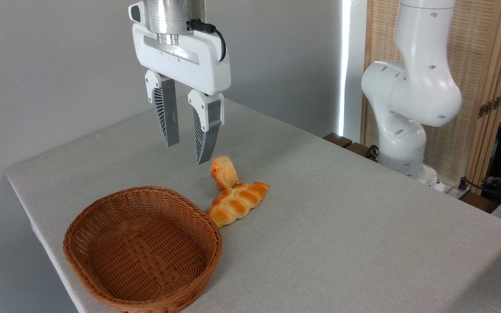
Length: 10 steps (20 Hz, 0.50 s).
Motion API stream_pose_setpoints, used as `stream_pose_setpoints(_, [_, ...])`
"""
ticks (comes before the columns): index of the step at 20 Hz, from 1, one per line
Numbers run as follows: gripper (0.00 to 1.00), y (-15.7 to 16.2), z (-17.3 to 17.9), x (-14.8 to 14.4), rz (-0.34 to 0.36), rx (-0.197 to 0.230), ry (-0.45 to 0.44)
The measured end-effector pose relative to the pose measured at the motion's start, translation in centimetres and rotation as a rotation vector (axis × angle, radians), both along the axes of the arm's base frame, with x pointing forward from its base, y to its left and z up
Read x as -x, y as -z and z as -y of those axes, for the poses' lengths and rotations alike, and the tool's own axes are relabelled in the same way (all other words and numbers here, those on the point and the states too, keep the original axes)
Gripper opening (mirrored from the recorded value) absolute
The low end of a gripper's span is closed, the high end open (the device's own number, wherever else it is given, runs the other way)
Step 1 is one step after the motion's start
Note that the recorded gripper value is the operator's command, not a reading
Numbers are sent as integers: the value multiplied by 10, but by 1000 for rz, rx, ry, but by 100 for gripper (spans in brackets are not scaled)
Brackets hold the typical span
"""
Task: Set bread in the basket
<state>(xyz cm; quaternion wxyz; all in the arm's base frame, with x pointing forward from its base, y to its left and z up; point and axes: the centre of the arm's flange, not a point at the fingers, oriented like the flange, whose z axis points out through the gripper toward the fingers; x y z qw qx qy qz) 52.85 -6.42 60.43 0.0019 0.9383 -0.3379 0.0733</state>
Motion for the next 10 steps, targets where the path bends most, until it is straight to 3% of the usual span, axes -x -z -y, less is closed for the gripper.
stream_pose_setpoints(10, [100, 3, 2, 1, -16, -3, 4])
